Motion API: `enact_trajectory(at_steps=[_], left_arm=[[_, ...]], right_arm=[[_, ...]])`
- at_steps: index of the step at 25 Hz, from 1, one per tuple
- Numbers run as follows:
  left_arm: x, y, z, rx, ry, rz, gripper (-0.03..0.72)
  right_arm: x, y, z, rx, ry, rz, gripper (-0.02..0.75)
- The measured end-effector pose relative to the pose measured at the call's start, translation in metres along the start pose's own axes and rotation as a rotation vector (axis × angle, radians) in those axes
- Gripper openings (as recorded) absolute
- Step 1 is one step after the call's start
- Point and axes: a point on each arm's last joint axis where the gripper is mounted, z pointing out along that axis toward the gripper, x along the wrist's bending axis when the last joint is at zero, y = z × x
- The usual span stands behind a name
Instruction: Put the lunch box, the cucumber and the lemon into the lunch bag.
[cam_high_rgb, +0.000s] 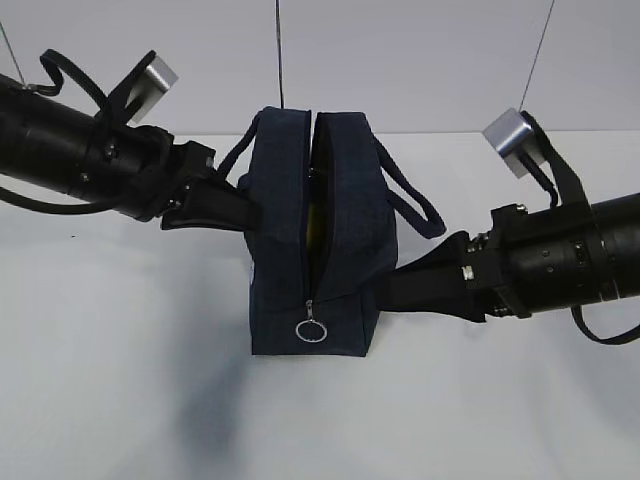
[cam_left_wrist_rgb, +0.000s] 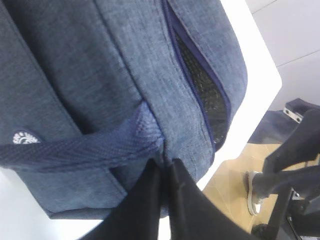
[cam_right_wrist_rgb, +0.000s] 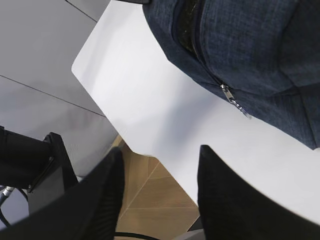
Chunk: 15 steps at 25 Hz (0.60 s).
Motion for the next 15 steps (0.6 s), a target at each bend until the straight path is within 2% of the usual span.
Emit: enact_trajectory(at_steps=[3,8,15], left_arm=[[-0.001,-0.001,0.000,0.006,-0.009,0.000,-0.008],[-0.001,-0.001,0.000,0.007,-0.010,0.000,-0.008],[-0.001,-0.001,0.000,0.010,-0.011,0.001,-0.008]], right_arm=[[0.001,0.000,0.000,0.001,0.007,-0.065,0.361],[0.000,-0.005,0.005,0.028,0.083,-0.303,0.361],[-0.022,-0.019,0.021,0.102,0.102,-0.281,0.361]])
